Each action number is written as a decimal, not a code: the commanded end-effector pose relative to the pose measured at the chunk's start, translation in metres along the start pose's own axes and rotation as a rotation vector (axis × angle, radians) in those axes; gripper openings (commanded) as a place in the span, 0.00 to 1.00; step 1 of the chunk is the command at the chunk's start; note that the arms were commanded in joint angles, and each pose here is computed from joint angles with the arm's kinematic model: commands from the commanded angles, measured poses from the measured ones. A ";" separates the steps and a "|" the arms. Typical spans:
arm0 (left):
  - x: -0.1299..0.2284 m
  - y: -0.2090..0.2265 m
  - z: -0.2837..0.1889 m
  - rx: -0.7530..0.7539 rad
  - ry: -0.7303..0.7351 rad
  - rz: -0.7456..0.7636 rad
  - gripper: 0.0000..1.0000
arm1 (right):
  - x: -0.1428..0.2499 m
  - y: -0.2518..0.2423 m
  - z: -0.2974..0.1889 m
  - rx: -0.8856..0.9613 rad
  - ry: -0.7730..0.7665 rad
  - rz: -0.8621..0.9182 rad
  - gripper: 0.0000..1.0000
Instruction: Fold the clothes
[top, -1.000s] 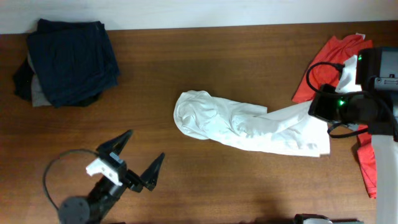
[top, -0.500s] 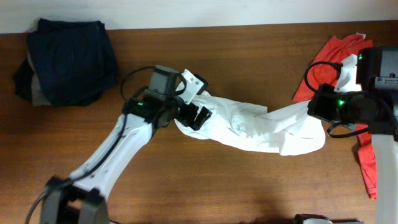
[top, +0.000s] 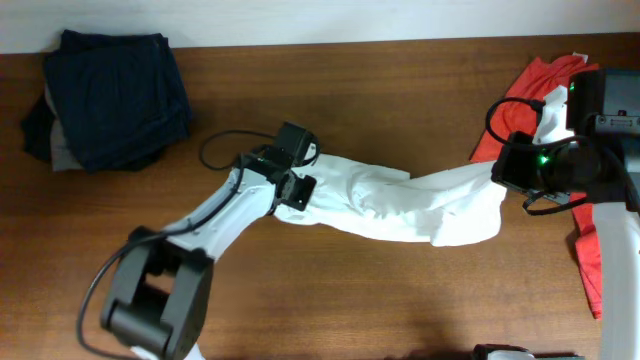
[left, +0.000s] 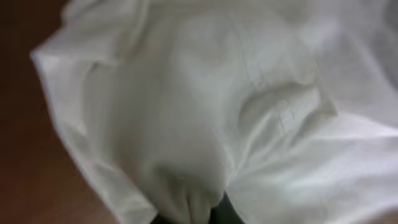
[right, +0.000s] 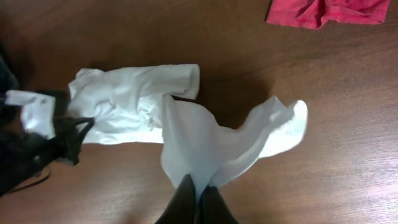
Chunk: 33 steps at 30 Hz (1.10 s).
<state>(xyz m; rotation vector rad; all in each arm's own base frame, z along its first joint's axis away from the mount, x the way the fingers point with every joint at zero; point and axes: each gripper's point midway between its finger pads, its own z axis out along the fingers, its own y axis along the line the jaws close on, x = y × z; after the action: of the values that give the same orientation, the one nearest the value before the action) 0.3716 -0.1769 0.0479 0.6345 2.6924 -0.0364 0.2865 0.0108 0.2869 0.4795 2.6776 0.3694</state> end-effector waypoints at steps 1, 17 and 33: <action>-0.026 0.031 -0.110 -0.130 -0.206 -0.126 0.00 | 0.000 -0.001 -0.002 -0.001 -0.006 -0.009 0.04; 0.014 -0.012 -0.135 0.145 -0.090 -0.131 0.99 | -0.008 0.007 -0.006 -0.038 -0.047 -0.022 0.04; 0.007 -0.020 0.026 0.091 0.068 -0.105 0.22 | -0.008 0.002 0.014 -0.015 0.025 -0.027 0.04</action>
<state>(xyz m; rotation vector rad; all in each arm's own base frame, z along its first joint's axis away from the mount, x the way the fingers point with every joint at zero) 0.3689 -0.1904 0.0249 0.4999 2.7942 -0.1848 0.3003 0.0138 0.2767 0.4478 2.7035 0.3982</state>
